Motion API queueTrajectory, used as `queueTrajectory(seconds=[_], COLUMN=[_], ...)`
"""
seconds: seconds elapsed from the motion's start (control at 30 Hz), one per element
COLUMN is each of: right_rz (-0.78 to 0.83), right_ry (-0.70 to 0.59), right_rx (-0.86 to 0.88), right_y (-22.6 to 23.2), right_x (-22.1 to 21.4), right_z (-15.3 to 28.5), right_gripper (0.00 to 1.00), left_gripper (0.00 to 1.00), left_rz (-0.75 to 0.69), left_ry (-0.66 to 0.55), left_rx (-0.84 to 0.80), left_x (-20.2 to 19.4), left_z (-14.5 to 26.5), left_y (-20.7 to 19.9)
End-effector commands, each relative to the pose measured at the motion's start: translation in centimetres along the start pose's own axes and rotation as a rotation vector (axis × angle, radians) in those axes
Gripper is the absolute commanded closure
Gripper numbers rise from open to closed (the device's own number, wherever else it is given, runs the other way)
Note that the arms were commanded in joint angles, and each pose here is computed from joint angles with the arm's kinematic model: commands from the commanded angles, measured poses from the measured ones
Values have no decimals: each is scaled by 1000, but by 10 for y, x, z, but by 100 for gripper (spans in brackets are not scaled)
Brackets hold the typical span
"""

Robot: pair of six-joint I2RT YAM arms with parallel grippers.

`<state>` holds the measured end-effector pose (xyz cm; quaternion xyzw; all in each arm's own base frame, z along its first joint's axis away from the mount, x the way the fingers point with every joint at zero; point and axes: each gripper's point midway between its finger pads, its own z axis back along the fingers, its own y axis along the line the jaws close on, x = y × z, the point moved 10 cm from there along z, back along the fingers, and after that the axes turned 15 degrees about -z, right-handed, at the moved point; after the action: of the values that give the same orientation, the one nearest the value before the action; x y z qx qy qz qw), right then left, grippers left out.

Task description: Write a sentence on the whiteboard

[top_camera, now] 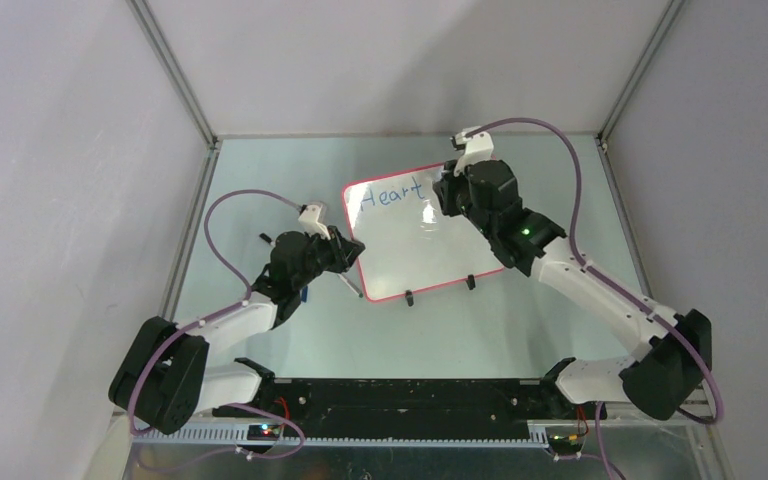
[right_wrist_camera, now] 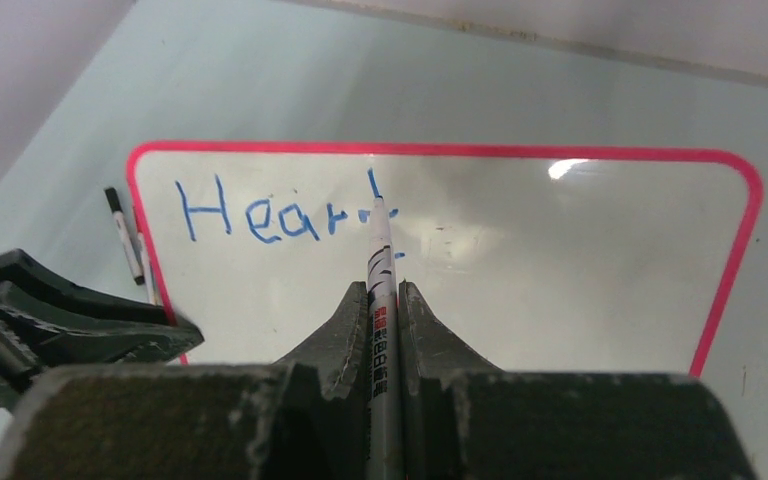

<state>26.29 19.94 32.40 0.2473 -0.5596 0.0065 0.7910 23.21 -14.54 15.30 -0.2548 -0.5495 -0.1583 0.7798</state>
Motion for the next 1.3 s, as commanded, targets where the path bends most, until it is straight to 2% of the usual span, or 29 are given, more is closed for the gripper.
queueTrajectory(seconds=[0.0,0.17,0.33,0.67,1.27], right_rz=[27,8,40,33,153], right_ry=[36,19,43,-27,-111], right_rx=[-4,-32,12,-108,-45], right_y=[-1,-3,0,-11,12], right_x=[-9,-6,-9,-2,-18], right_z=[-11,-7,-9,2,12], right_gripper=[100,100,100,100,100], left_gripper=[83,83,83,82,79], left_rz=[-41,-48,-50,-61,-53], left_ry=[-21,-17,-11,-16,-19], left_rx=[33,39,40,51,38], left_x=[12,13,12,13,13], left_z=[-3,-3,-4,-3,-2], left_y=[2,2,3,4,2])
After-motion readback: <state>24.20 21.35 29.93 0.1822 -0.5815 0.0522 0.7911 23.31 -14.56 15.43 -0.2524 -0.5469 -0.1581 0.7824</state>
